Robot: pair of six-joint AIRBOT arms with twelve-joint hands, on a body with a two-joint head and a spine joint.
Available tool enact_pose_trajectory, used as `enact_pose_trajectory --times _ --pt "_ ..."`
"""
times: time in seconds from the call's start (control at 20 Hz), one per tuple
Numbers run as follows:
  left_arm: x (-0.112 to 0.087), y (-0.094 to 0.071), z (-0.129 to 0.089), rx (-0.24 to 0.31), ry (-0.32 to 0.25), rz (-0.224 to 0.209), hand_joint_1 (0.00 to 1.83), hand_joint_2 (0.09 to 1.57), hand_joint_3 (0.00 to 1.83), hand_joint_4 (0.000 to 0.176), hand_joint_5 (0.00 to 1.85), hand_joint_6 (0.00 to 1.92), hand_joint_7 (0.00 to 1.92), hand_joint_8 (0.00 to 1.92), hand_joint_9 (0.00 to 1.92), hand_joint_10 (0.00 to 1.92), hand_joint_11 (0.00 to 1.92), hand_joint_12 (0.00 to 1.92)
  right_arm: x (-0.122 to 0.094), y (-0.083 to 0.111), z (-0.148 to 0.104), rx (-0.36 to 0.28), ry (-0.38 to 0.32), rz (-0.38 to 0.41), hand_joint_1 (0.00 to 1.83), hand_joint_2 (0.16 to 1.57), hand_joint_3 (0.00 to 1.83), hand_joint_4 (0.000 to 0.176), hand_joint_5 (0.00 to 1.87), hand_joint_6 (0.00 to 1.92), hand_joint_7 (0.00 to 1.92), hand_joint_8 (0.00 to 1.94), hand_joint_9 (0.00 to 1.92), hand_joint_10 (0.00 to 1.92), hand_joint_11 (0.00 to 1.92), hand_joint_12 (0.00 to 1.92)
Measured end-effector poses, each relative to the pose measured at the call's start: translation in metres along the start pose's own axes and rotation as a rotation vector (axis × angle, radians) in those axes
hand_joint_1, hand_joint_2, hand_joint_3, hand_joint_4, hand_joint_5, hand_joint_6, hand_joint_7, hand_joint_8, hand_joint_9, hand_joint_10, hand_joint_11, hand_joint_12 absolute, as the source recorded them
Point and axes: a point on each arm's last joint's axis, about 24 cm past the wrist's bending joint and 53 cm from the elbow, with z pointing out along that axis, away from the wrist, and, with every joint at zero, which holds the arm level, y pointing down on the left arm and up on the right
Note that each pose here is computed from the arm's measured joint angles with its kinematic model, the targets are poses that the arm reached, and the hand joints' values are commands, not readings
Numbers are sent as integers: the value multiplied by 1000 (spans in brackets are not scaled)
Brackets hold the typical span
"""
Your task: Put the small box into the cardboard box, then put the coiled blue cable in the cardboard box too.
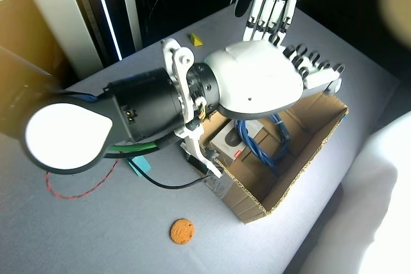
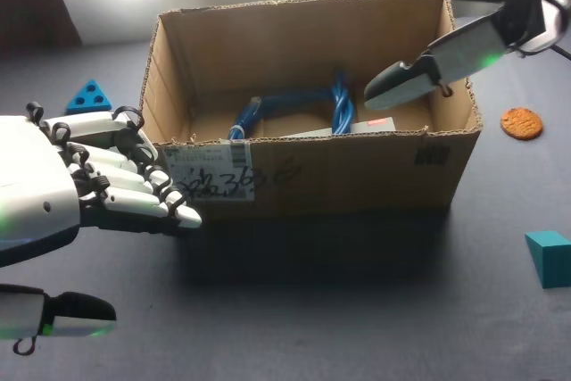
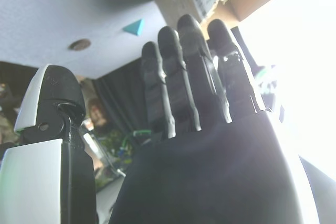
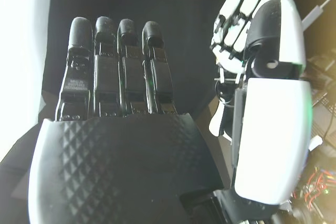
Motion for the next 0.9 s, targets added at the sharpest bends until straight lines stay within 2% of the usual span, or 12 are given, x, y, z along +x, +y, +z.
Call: enact_pose_trajectory --times 0.15,0.25,0.35,0.55,0.65,0.7,0.9 --pt "0 0 0 0 1 0 706 1173 0 0 517 1 542 2 499 4 13 879 10 21 -11 -87 55 24 833 897 0 0 400 7 332 3 303 0 0 878" --pt "0 0 0 -1 2 1 719 1168 0 0 517 1 547 3 505 6 25 881 10 31 -18 -107 69 20 805 900 0 0 379 0 322 0 302 1 0 894" --pt "0 0 0 0 1 1 723 1167 0 0 518 1 554 5 512 7 33 880 9 32 -31 -91 76 39 820 936 11 0 363 1 295 0 283 0 0 856" --pt "1 -1 1 2 3 -2 765 1181 3 0 529 8 557 8 514 12 31 881 35 42 -58 -70 191 7 874 933 2 0 453 8 372 5 359 12 0 1054" --pt "2 -1 1 2 5 -2 787 1189 4 0 516 1 553 4 513 9 30 880 44 46 -73 -58 220 23 934 914 0 0 494 7 417 6 403 15 15 1101" --pt "2 -1 1 0 6 -2 789 1191 5 0 515 1 552 3 511 8 29 879 53 48 -82 -43 258 20 942 912 0 0 502 7 428 7 414 17 16 1109" --pt "2 -1 1 1 5 -2 811 1193 2 0 523 6 570 11 535 16 36 894 75 70 -92 -79 327 -29 1006 916 2 0 510 3 454 7 437 17 5 1108"
